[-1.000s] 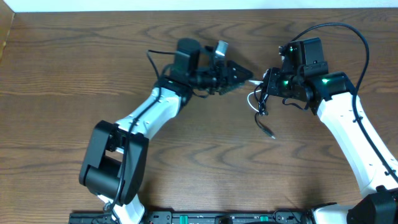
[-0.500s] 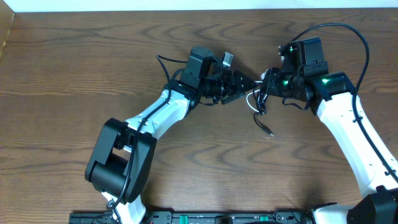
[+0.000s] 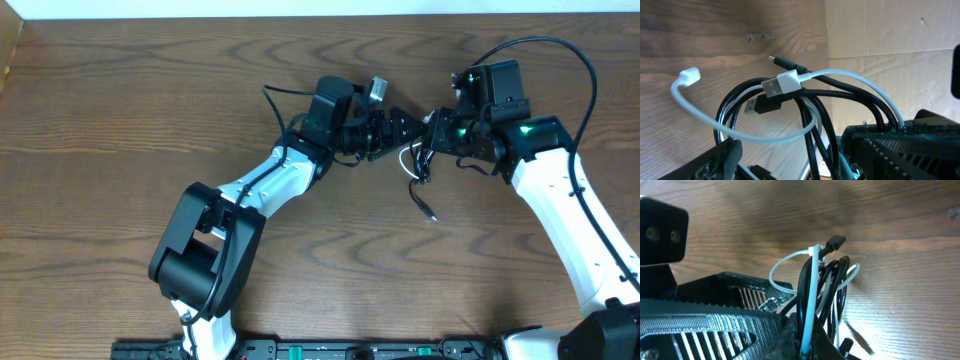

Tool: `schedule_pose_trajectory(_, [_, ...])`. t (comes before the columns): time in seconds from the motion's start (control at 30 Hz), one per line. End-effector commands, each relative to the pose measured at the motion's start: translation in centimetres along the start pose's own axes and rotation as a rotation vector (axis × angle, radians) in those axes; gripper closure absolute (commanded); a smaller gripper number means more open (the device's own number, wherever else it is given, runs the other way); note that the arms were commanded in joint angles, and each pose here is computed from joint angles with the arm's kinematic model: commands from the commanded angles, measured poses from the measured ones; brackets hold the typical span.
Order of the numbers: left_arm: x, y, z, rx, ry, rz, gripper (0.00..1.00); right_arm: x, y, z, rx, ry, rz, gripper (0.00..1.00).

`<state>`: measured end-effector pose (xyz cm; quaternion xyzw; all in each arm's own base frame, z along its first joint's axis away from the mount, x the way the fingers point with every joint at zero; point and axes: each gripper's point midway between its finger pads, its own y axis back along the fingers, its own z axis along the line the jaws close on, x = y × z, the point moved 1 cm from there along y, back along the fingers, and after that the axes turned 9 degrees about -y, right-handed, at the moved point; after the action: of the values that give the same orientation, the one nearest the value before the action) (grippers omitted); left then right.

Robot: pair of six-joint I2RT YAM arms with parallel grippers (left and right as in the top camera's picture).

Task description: Untangle cables

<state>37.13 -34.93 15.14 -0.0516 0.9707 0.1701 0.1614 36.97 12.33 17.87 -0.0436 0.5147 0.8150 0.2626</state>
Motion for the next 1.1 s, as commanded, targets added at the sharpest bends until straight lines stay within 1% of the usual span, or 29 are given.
schedule_pose_trajectory(0.0, [1.1,-1.4,-0.6,0.023,-0.001,0.042,0.28,0.1,0.2,1.1,-0.046,0.0,0.01,0.99])
schedule_pose_trajectory(0.03, [1.2,-1.4,-0.6,0.023,0.0,0.045,0.34,0.1,0.2,1.1,-0.046,0.0,0.009,0.99])
schedule_pose_trajectory(0.13, [1.4,-1.6,-0.7,0.022,0.001,0.05,0.41,0.0,0.2,1.2,-0.049,0.001,0.005,0.99])
schedule_pose_trajectory(0.3, [2.2,-2.2,-0.9,0.02,-0.002,0.065,0.42,-0.6,0.3,1.7,-0.068,-0.007,-0.02,0.99])
schedule_pose_trajectory(0.5, [3.9,-3.5,-0.1,-0.011,0.02,0.104,0.42,-1.4,0.4,2.3,-0.107,-0.009,-0.048,0.99])
schedule_pose_trajectory(0.53, [4.1,-3.7,-0.1,-0.012,0.021,0.109,0.44,-1.5,0.4,2.3,-0.11,-0.014,-0.049,0.99])
schedule_pose_trajectory(0.6, [4.5,-4.0,0.2,-0.016,0.026,0.118,0.51,-1.6,0.5,2.3,-0.122,-0.021,-0.044,0.99])
schedule_pose_trajectory(0.63, [4.5,-4.0,0.2,-0.017,0.025,0.117,0.61,-1.6,0.5,2.3,-0.125,-0.023,-0.042,0.99])
schedule_pose_trajectory(0.67, [4.5,-4.0,0.2,-0.019,0.025,0.116,0.79,-1.7,0.5,2.2,-0.124,-0.026,-0.043,0.99])
schedule_pose_trajectory(0.7, [4.2,-3.9,0.3,-0.02,0.021,0.11,0.92,-1.7,0.6,2.0,-0.116,-0.029,-0.044,0.99])
schedule_pose_trajectory(0.83, [2.3,-1.9,1.6,-0.013,-0.022,0.088,0.92,-2.5,0.8,-1.0,-0.026,-0.071,-0.062,0.99])
schedule_pose_trajectory(0.97, [0.7,0.7,2.6,0.023,0.015,0.088,0.93,-3.3,1.5,-5.0,0.08,-0.131,-0.072,0.99])
schedule_pose_trajectory(1.07, [-0.1,1.9,3.0,0.043,0.028,0.082,0.92,-3.4,2.0,-6.9,0.115,-0.161,-0.061,0.99])
